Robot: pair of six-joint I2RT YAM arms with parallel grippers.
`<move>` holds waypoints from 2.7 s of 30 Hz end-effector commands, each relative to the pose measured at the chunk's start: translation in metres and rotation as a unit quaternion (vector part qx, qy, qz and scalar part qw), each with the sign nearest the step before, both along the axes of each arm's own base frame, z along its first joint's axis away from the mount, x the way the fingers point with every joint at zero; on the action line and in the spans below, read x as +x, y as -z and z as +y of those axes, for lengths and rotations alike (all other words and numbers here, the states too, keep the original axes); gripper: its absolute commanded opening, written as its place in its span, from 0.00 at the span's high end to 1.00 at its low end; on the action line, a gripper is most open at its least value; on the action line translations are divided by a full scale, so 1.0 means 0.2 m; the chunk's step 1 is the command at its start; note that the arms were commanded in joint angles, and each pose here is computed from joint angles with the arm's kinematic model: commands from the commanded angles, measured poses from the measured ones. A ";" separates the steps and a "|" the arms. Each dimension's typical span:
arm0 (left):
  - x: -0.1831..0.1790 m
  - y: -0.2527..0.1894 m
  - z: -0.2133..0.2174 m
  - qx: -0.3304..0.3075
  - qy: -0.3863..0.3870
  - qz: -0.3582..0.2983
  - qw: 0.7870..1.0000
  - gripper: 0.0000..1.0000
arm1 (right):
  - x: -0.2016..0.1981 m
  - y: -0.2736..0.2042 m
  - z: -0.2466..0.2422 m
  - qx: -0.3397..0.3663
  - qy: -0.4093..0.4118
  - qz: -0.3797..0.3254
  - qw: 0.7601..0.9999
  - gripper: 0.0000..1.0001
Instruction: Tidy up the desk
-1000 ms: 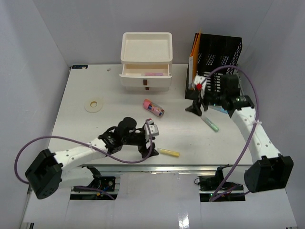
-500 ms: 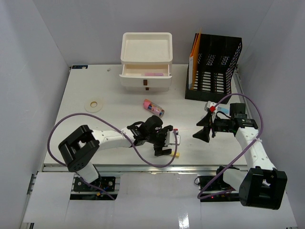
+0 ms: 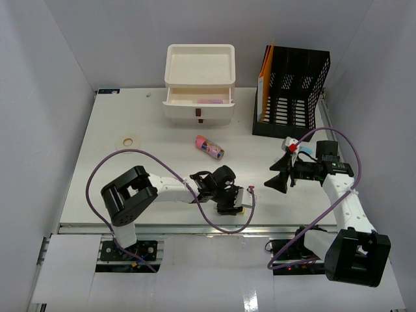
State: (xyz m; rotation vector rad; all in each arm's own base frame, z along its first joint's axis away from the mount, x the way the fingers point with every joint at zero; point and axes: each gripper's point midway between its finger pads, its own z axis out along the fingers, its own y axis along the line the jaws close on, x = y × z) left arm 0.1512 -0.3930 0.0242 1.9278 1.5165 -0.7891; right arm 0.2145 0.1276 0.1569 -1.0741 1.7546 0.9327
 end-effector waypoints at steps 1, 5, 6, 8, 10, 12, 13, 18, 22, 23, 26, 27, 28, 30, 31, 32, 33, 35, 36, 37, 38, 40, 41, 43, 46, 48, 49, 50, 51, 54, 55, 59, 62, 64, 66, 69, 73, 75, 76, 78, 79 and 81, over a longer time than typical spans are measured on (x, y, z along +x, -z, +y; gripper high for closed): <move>0.05 0.03 0.00 0.018 -0.020 -0.012 1.000 0.59 | 0.02 -0.07 0.00 0.017 -0.003 -0.028 0.999 0.21; 0.12 0.01 0.00 0.017 -0.047 -0.040 0.998 0.73 | 0.02 -0.07 0.00 0.021 0.000 -0.026 0.999 0.21; 0.15 -0.02 0.00 0.015 -0.053 -0.047 0.997 0.76 | 0.02 -0.07 -0.01 0.021 0.001 -0.026 0.999 0.21; 0.21 -0.10 -0.01 0.008 -0.063 -0.063 0.996 0.83 | 0.02 -0.07 -0.01 0.022 0.002 -0.026 0.999 0.21; 0.29 -0.20 0.00 0.000 -0.071 -0.081 0.994 0.86 | 0.01 -0.07 -0.01 0.024 0.002 -0.027 0.999 0.21; 0.40 -0.33 0.04 -0.012 -0.081 -0.106 0.991 0.88 | 0.01 -0.07 -0.01 0.025 0.002 -0.025 0.999 0.21; 0.45 -0.42 0.06 -0.020 -0.086 -0.119 0.989 0.89 | 0.01 -0.07 -0.01 0.025 0.002 -0.024 0.999 0.21; 0.76 -0.87 0.18 -0.072 -0.103 -0.172 0.977 0.90 | 0.01 -0.06 -0.01 0.024 0.002 -0.025 0.999 0.21; 1.02 -1.16 0.27 -0.088 -0.118 -0.238 0.960 0.91 | 0.01 -0.06 -0.01 0.025 0.002 -0.024 0.999 0.21; 1.08 -1.21 0.29 -0.089 -0.124 -0.251 0.956 0.92 | 0.01 -0.06 -0.01 0.025 0.002 -0.023 0.999 0.21; 1.24 -1.35 0.36 -0.111 -0.150 -0.301 0.935 0.91 | 0.00 -0.05 -0.01 0.026 0.002 -0.020 0.999 0.21; 1.28 -1.39 0.38 -0.116 -0.155 -0.313 0.930 0.90 | 0.00 -0.05 -0.01 0.027 0.002 -0.018 0.999 0.21; 1.33 -1.42 0.40 -0.118 -0.161 -0.327 0.924 0.90 | 0.00 -0.05 0.00 0.028 0.002 -0.017 0.999 0.21; 1.41 -1.47 0.43 -0.123 -0.169 -0.351 0.913 0.90 | 0.00 -0.04 0.00 0.029 0.001 -0.016 0.999 0.21; 1.44 -1.48 0.44 -0.126 -0.171 -0.360 0.908 0.90 | 0.00 -0.04 0.00 0.029 0.001 -0.015 0.999 0.21; 1.47 -1.51 0.45 -0.128 -0.175 -0.368 0.904 0.90 | 0.00 -0.04 0.00 0.030 0.001 -0.014 0.999 0.21; 1.50 -1.51 0.46 -0.129 -0.179 -0.373 0.901 0.90 | 0.00 -0.04 0.00 0.031 0.000 -0.014 0.999 0.21; 1.54 -1.51 0.46 -0.130 -0.182 -0.380 0.897 0.90 | 0.00 -0.04 0.00 0.030 0.001 -0.013 0.999 0.21; 1.58 -1.51 0.47 -0.131 -0.186 -0.385 0.895 0.90 | 0.00 -0.04 0.00 0.030 0.002 -0.013 0.999 0.21; 1.61 -1.50 0.48 -0.132 -0.189 -0.389 0.892 0.90 | 0.00 -0.04 -0.01 0.030 0.002 -0.013 0.999 0.21; 1.64 -1.50 0.48 -0.133 -0.193 -0.394 0.889 0.90 | 0.00 -0.04 -0.01 0.029 0.003 -0.013 0.999 0.21; 1.69 -1.48 0.49 -0.132 -0.201 -0.398 0.885 0.89 | 0.00 -0.04 -0.01 0.029 0.004 -0.013 0.999 0.21; 1.71 -1.47 0.49 -0.131 -0.204 -0.400 0.884 0.88 | 0.01 -0.04 -0.01 0.028 0.006 -0.013 1.000 0.21; 1.74 -1.44 0.49 -0.128 -0.211 -0.402 0.882 0.86 | 0.01 -0.04 -0.02 0.026 0.008 -0.015 1.000 0.21; 1.77 -1.41 0.50 -0.123 -0.227 -0.400 0.879 0.70 | 0.02 -0.03 -0.02 0.025 0.013 -0.015 0.999 0.21; 1.78 -1.40 0.51 -0.124 -0.233 -0.402 0.877 0.55 | 0.02 -0.03 -0.02 0.026 0.017 -0.016 0.999 0.21; 1.78 -1.41 0.51 -0.126 -0.237 -0.403 0.875 0.49 | 0.02 -0.03 -0.02 0.026 0.018 -0.016 0.999 0.21; 1.78 -1.43 0.52 -0.129 -0.240 -0.405 0.873 0.45 | 0.02 -0.03 -0.02 0.026 0.019 -0.016 0.999 0.21; 1.78 -1.45 0.52 -0.133 -0.243 -0.406 0.871 0.42 | 0.03 -0.03 -0.02 0.025 0.020 -0.015 0.999 0.21; 1.77 -1.50 0.53 -0.145 -0.252 -0.411 0.864 0.32 | 0.03 -0.03 -0.03 0.024 0.021 -0.013 0.999 0.21; 1.76 -1.52 0.53 -0.148 -0.254 -0.412 0.863 0.30 | 0.03 -0.02 -0.03 0.024 0.022 -0.011 0.999 0.21; 1.74 -1.59 0.54 -0.171 -0.275 -0.402 0.857 0.28 | 0.05 0.00 -0.05 0.017 0.031 -0.010 0.999 0.21; 1.69 -1.74 0.59 -0.225 -0.337 -0.364 0.838 0.27 | 0.10 0.03 -0.10 -0.013 0.069 -0.010 0.997 0.21; 1.61 -1.85 0.64 -0.270 -0.389 -0.315 0.822 0.27 | 0.18 0.07 -0.18 -0.050 0.130 -0.016 0.990 0.21; 1.48 -1.92 0.70 -0.311 -0.432 -0.250 0.809 0.27 | 0.29 0.12 -0.30 -0.094 0.206 -0.029 0.974 0.20; 1.23 -1.76 0.76 -0.311 -0.457 -0.144 0.821 0.25 | 0.38 0.17 -0.44 -0.158 0.278 -0.031 0.947 0.18; 0.77 -1.60 0.83 -0.345 -0.424 -0.045 0.836 0.21 | 0.48 0.32 -0.64 -0.263 0.337 0.006 0.904 0.15; 0.65 -1.42 0.89 -0.335 -0.430 -0.023 0.838 0.17 | 0.49 0.40 -0.67 -0.288 0.326 0.032 0.900 0.15; 0.60 -1.31 0.92 -0.323 -0.437 -0.016 0.839 0.16 | 0.50 0.43 -0.67 -0.298 0.317 0.041 0.899 0.15; 0.54 -1.12 0.99 -0.291 -0.459 -0.016 0.839 0.15 | 0.51 0.47 -0.68 -0.314 0.299 0.049 0.900 0.16; 0.52 -1.10 1.03 -0.286 -0.466 -0.024 0.837 0.15 | 0.53 0.50 -0.68 -0.323 0.292 0.055 0.899 0.17; 0.48 -1.05 1.08 -0.282 -0.478 -0.032 0.831 0.14 | 0.55 0.53 -0.69 -0.336 0.285 0.061 0.896 0.19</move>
